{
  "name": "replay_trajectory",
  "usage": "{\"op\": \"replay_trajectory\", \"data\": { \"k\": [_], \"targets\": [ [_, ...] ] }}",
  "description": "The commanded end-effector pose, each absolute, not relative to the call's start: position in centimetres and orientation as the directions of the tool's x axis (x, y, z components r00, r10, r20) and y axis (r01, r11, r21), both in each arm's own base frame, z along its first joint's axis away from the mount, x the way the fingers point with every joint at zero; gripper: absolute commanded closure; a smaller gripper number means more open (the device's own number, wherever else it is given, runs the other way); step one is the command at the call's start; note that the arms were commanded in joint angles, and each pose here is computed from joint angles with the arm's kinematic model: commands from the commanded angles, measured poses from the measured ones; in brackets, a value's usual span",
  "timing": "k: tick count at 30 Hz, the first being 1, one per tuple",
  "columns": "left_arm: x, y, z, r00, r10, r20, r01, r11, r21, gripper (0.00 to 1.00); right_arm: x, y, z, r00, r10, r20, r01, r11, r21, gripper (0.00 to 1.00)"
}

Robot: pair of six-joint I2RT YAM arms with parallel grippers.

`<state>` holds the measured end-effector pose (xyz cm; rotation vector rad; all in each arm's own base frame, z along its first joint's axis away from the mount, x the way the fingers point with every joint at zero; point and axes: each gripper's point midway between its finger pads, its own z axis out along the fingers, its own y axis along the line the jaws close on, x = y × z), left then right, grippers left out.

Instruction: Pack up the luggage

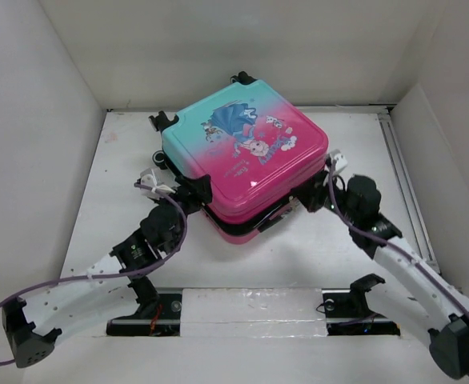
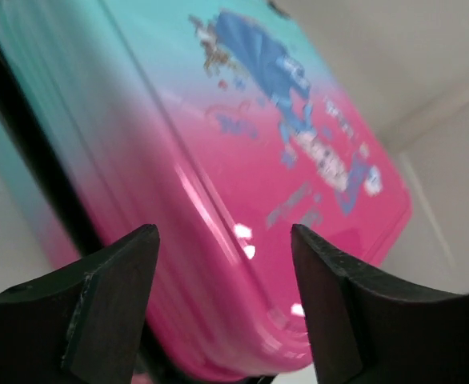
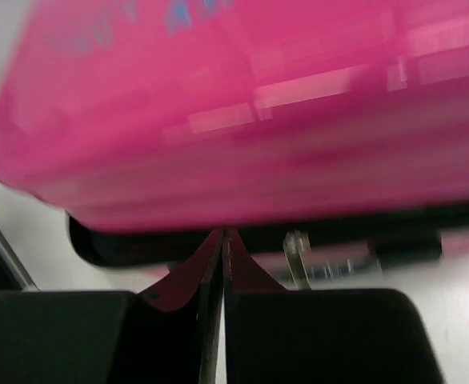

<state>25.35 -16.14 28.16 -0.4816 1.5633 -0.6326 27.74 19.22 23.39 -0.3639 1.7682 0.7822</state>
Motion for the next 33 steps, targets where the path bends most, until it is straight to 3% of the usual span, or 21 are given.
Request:
{"op": "replay_trajectory", "data": {
  "k": [1, 2, 5, 7, 12, 20, 22, 24, 25, 26, 28, 33],
  "targets": [
    [24.1, -16.2, 25.0, -0.182, -0.634, -0.752, 0.075, 0.753, -0.653, 0.40, 26.6, 17.8, 21.5, -0.303, 0.211, -0.929, -0.528, 0.775, 0.348, 0.91],
    [23.8, -16.1, 24.1, -0.199, -0.633, -0.749, 0.074, 0.752, -0.655, 0.59, 26.3, 17.4, 21.4, -0.291, 0.218, -0.932, -0.520, 0.782, 0.345, 0.80],
    [22.5, -15.9, 21.3, -0.252, -0.633, -0.732, 0.089, 0.738, -0.669, 0.81, 26.1, 17.0, 19.4, -0.320, 0.206, -0.925, -0.501, 0.792, 0.350, 0.60],
    [21.9, -16.0, 19.5, -0.291, -0.621, -0.728, 0.097, 0.738, -0.668, 0.91, 26.5, 17.1, 18.7, -0.337, 0.199, -0.920, -0.499, 0.791, 0.354, 0.54],
    [21.0, -18.2, 16.6, -0.396, -0.570, -0.720, 0.148, 0.734, -0.663, 0.98, 27.9, 19.0, 17.8, -0.398, 0.168, -0.902, -0.541, 0.751, 0.378, 0.50],
    [20.9, -21.2, 13.9, -0.486, -0.505, -0.713, 0.204, 0.727, -0.655, 0.99, 29.1, 19.6, 16.1, -0.436, 0.141, -0.889, -0.529, 0.759, 0.380, 0.49],
    [20.6, -21.9, 13.3, -0.511, -0.490, -0.706, 0.222, 0.719, -0.659, 0.99, 29.1, 19.6, 15.5, -0.457, 0.133, -0.879, -0.530, 0.753, 0.389, 0.51],
    [20.5, -22.4, 13.2, -0.524, -0.482, -0.702, 0.233, 0.712, -0.663, 0.99, 29.2, 19.9, 15.5, -0.453, 0.133, -0.881, -0.544, 0.742, 0.391, 0.61],
    [20.6, -22.5, 13.1, -0.526, -0.480, -0.702, 0.232, 0.713, -0.661, 0.99, 29.1, 20.3, 15.2, -0.464, 0.126, -0.877, -0.555, 0.730, 0.398, 0.69],
    [20.6, -22.8, 12.9, -0.529, -0.470, -0.707, 0.242, 0.715, -0.656, 0.99, 28.9, 20.4, 15.2, -0.467, 0.123, -0.876, -0.564, 0.721, 0.402, 0.83],
    [20.6, -23.2, 12.9, -0.531, -0.468, -0.706, 0.251, 0.709, -0.659, 0.99, 28.9, 20.6, 15.1, -0.475, 0.128, -0.870, -0.566, 0.713, 0.414, 0.97],
    [20.3, -25.2, 12.8, -0.556, -0.445, -0.702, 0.284, 0.692, -0.663, 0.99, 26.5, 21.0, 15.7, -0.493, 0.104, -0.863, -0.590, 0.690, 0.420, 1.00]
  ]
}}
